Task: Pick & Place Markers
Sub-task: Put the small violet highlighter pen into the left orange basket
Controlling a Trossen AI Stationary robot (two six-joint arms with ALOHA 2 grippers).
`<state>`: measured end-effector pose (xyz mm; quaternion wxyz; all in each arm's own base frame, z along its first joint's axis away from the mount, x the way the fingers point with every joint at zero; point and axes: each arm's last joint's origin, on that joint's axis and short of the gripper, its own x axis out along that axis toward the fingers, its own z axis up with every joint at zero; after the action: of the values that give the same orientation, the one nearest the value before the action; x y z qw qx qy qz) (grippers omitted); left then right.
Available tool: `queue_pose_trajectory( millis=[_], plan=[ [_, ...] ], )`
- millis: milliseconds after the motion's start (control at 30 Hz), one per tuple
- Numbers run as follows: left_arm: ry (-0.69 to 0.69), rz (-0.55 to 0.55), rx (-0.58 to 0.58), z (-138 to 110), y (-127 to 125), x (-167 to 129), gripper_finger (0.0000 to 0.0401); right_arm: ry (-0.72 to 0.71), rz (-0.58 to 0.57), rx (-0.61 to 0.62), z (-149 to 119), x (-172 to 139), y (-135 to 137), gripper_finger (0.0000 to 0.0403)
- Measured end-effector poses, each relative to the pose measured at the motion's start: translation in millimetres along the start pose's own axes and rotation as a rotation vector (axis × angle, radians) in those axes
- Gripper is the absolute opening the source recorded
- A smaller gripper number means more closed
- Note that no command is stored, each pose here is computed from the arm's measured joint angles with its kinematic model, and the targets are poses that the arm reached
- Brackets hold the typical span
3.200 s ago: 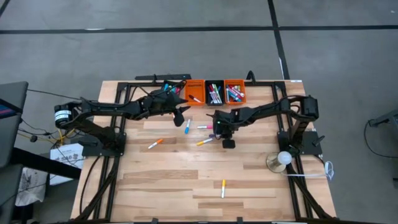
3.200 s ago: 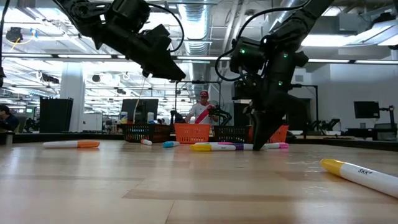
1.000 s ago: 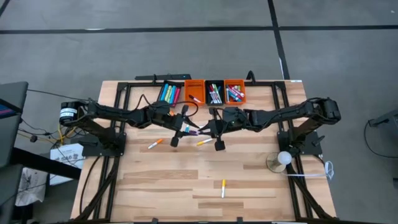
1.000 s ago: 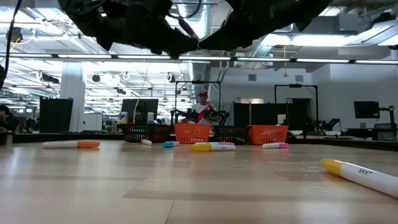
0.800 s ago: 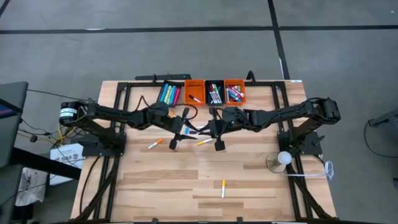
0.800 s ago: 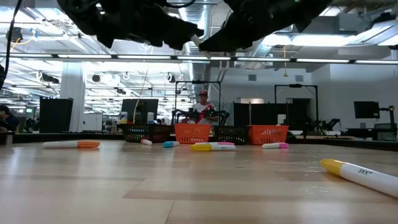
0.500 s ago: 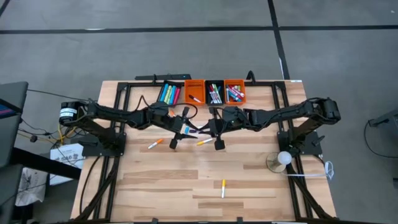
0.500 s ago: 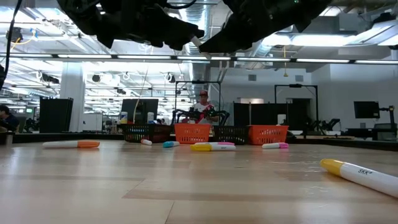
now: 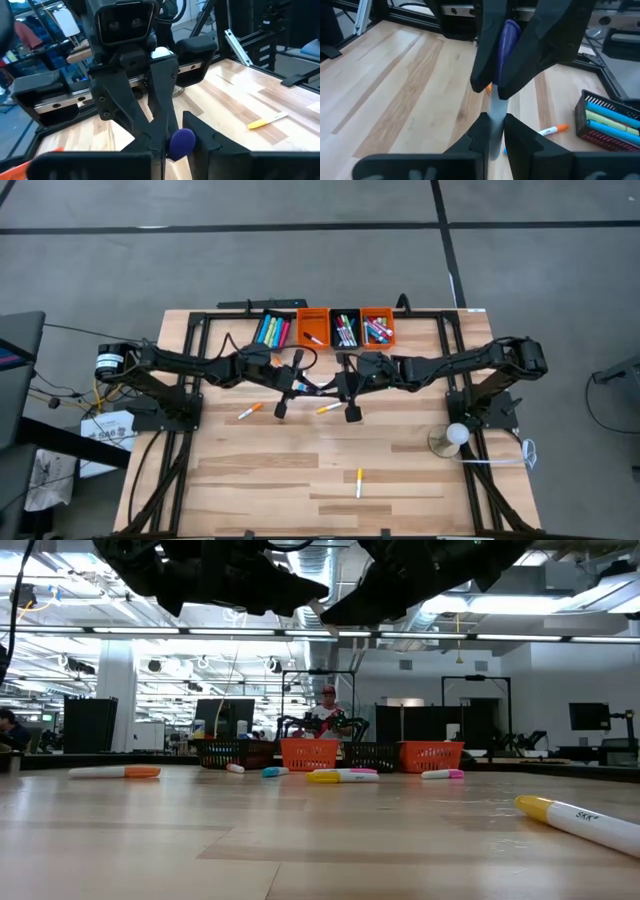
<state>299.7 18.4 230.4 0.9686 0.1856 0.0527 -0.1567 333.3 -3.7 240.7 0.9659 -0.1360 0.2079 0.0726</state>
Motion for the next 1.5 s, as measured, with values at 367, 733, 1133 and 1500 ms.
queue_pose_trajectory(
  millis=[367,733,1133,1500],
  plan=[
    [0.024,0.014,-0.019,-2,0,0,0.0056,0.003,0.0,0.023,0,0,0,0.0072],
    [0.033,0.032,-0.02,-3,0,0,0.0071,0.154,-0.03,0.03,-15,-2,-2,0.019],
    [0.098,0.214,-0.119,-12,21,-9,0.0007,0.279,-0.09,0.104,-33,-9,-25,0.0233],
    [0.158,0.253,-0.188,-31,28,-20,0.0007,0.332,0.035,0.15,-54,12,-22,0.0218]
  ],
)
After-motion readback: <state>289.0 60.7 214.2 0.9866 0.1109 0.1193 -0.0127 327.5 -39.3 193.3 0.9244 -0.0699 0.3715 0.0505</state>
